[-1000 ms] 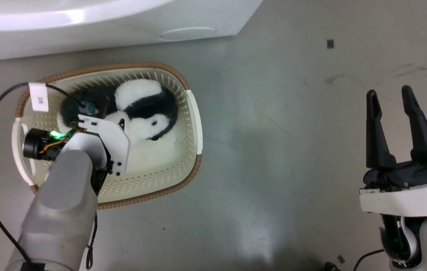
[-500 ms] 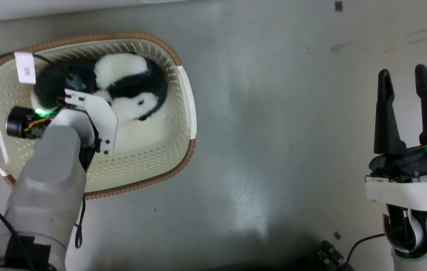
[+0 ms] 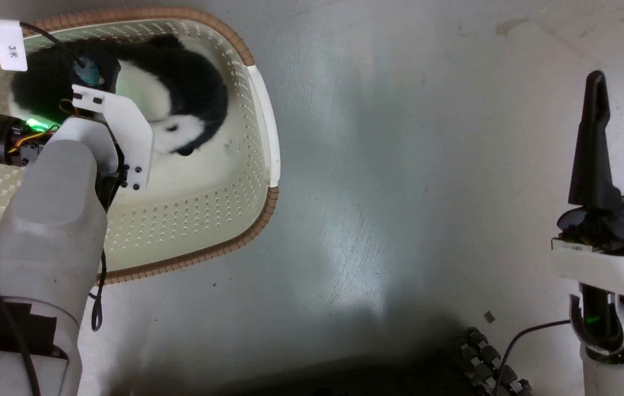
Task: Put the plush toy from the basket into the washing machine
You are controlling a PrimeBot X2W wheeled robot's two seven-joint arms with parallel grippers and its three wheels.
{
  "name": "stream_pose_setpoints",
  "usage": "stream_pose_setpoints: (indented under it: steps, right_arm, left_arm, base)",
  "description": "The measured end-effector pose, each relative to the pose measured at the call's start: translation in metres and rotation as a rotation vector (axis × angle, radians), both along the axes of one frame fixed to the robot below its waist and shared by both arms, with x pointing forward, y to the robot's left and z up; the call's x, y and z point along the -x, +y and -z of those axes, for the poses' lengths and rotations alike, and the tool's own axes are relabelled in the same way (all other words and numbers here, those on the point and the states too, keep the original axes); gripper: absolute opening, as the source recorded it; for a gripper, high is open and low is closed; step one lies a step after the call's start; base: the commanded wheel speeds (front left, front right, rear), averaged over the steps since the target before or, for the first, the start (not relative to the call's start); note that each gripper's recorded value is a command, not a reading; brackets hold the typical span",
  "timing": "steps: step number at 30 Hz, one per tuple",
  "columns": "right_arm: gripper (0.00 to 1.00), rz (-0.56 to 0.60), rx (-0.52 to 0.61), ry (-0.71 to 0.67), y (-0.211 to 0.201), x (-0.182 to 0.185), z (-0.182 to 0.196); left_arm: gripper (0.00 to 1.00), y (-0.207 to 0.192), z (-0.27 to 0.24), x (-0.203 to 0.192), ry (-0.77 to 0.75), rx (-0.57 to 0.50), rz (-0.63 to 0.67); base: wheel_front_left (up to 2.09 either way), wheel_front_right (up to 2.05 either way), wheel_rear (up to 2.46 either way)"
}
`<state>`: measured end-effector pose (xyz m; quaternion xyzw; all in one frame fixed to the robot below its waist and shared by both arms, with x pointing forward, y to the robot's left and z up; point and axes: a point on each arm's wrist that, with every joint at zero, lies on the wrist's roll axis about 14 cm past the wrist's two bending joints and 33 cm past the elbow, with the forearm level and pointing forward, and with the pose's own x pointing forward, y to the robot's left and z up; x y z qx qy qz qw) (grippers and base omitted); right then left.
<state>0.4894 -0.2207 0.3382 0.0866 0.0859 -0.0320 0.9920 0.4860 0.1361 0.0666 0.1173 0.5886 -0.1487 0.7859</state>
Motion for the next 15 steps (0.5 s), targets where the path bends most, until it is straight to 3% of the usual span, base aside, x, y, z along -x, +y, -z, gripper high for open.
stream_pose_setpoints:
  steps: [8, 15]
  right_arm:
    - [1.00, 0.018, -0.006, -0.047, -0.006, -0.006, -0.011]
    - [1.00, 0.032, -0.011, -0.083, -0.009, -0.002, -0.035]
  left_arm:
    - [0.00, 0.002, 0.002, 0.003, 0.032, -0.010, 0.009]
    - [0.00, 0.000, -0.033, 0.002, -0.038, 0.013, 0.011]
  base:
    - [0.00, 0.00, 0.00]
    - [0.00, 0.00, 0.00]
